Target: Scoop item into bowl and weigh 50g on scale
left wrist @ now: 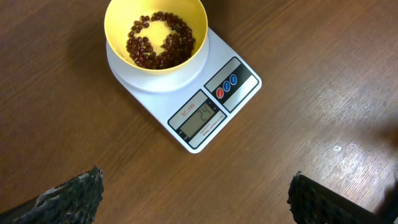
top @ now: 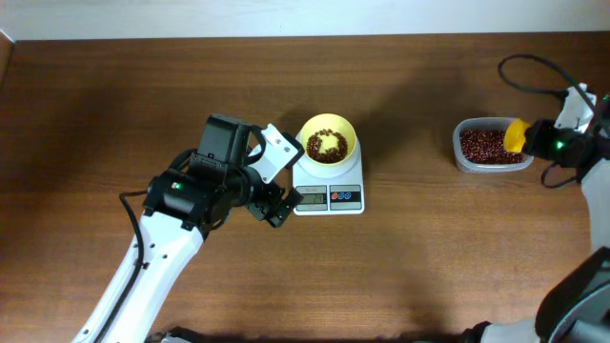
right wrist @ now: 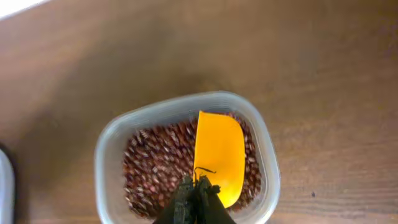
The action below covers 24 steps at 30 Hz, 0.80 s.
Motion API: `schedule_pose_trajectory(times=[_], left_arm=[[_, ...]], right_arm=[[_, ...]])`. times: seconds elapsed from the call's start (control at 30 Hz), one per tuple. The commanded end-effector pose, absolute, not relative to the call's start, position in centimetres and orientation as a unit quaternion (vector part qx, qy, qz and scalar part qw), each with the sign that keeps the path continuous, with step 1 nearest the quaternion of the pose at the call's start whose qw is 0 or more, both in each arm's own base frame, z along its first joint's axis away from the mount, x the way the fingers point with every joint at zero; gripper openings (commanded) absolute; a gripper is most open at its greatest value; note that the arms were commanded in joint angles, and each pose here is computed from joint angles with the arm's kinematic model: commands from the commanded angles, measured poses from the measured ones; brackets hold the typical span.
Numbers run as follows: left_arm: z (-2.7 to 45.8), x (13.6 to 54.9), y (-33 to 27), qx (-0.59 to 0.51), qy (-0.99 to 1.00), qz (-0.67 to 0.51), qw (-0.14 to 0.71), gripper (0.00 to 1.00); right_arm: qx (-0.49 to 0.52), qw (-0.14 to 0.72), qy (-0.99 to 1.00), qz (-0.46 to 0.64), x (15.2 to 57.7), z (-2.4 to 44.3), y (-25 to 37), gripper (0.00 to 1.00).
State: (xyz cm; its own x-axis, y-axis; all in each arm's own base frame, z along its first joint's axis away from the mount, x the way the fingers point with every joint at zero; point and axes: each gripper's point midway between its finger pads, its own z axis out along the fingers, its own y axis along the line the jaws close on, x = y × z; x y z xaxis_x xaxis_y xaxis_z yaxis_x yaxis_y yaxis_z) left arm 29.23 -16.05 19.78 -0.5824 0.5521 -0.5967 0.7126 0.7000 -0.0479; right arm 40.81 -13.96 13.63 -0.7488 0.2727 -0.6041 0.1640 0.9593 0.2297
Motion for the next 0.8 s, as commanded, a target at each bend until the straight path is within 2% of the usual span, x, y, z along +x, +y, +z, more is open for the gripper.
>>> schedule_pose_trajectory(times=[0.0,0.27,0.47,0.77], left_arm=[[20.1,29.1,-15.9,0.366,0.874,-0.138,0.289,0.99],[20.1,29.1,-15.9,0.366,0.874,-0.138,0.289,0.99],[20.1,29.1,-15.9,0.366,0.874,-0.138,0.289,0.99],[20.1,29.1,-15.9,0.366,0.874,-0.138,0.289,0.99]], right_arm=[[0.104,0.303,0.944,0.075,40.4,11.5,-14.1,0.04],[0.101,0.239,0.960,0.104,38.6,9.4,-11.5,0.04],[0.056,0.233,0.964,0.117,39.5,9.3,-7.5,0.04],[0.094,0.239,0.951,0.173,40.0,9.9,-6.1,0.04]])
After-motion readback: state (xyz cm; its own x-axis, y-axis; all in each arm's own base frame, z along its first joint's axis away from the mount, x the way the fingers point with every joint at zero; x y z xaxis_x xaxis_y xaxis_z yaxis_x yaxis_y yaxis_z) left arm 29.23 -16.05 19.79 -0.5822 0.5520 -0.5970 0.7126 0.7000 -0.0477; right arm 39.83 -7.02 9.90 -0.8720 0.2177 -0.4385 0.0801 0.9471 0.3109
